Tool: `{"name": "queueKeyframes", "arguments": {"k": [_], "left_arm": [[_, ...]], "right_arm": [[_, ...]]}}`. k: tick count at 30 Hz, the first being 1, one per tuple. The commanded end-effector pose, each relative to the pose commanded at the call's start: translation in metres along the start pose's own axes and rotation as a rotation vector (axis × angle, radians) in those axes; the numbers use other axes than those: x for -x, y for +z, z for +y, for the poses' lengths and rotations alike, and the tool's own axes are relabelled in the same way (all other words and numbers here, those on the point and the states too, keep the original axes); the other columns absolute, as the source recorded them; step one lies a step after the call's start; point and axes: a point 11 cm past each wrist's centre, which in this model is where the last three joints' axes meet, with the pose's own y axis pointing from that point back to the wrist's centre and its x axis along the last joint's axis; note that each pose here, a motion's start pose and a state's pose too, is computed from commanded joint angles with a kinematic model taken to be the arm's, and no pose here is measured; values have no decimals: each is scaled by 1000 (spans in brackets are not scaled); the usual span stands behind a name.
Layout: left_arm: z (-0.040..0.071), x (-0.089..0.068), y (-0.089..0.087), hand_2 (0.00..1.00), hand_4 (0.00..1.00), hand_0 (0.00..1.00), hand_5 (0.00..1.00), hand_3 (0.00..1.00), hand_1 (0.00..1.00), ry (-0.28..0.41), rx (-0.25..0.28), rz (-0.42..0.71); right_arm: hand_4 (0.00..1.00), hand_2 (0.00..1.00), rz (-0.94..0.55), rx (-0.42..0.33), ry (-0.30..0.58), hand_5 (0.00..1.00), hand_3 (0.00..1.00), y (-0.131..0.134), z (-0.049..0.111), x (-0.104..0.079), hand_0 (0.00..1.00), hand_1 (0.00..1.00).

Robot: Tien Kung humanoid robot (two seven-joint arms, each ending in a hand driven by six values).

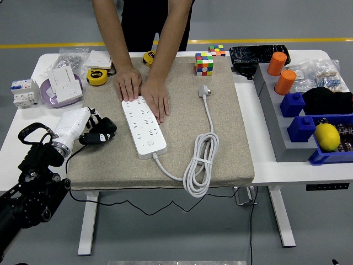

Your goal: Pick up the plug,place it near the board,insert it into the board,press the button

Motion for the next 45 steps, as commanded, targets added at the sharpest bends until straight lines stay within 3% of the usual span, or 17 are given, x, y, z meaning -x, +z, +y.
{"name": "queueKeyframes", "arguments": {"k": [1,9,15,21,26,33,40,45], "left_arm": [[0,0,0,321,579,336,201,363,315,1,0,0],[0,-6,3,311,552,336,184,353,310,6,24,-18],[-3,-27,16,309,547,338,179,352,313,23,91,-17],[-9,-53,49,309,548,337,174,353,314,12,230,36],[-13,-64,81,311,550,338,167,357,318,-13,336,34],[-25,-56,100,313,553,341,163,363,326,-51,396,-52],[-32,-36,92,315,555,343,159,365,336,-104,380,-137],[-35,-30,83,315,559,341,154,369,341,-117,364,-181]], "right_arm": [[998,775,0,0,0,854,790,0,0,0,899,823],[998,775,-3,-1,-1,856,790,-1,0,1,899,824],[998,775,-5,1,1,862,790,0,0,0,899,824],[998,775,-1,-1,1,864,790,-1,0,0,898,823],[998,775,7,-1,3,868,790,-2,0,-2,898,823],[998,774,18,-5,4,870,789,-6,0,-3,898,823],[998,774,24,-6,7,870,789,-7,0,-5,898,823],[998,774,25,-5,9,871,789,-7,0,-6,898,823]]}}
